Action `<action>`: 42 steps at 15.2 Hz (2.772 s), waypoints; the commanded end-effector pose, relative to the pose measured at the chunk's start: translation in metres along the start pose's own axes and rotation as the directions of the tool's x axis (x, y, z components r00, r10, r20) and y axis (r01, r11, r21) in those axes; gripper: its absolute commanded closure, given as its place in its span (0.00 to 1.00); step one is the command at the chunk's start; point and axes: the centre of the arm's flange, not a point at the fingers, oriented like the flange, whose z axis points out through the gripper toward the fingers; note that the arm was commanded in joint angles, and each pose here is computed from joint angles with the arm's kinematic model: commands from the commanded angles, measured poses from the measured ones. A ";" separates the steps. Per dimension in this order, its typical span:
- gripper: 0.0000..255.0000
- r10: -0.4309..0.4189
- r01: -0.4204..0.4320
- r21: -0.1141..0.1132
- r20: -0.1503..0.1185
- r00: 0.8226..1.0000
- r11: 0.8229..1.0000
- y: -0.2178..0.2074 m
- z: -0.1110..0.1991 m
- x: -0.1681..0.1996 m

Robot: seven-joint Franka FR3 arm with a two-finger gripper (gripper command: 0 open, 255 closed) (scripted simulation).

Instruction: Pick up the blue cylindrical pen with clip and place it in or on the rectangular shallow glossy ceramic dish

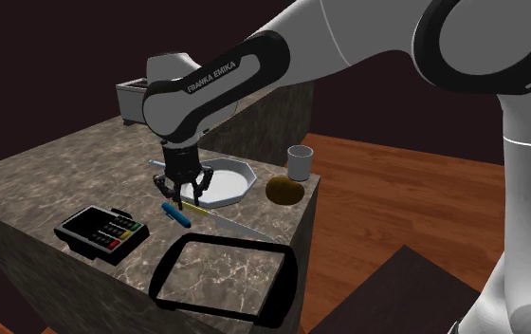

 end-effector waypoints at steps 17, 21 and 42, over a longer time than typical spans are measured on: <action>0.00 -0.381 0.375 -0.203 0.010 0.925 0.905 -0.056 0.092 0.059; 0.00 -0.381 0.375 -0.203 0.010 0.925 0.905 -0.056 0.092 0.059; 1.00 -0.381 0.375 -0.203 0.010 0.925 0.905 -0.058 0.045 0.057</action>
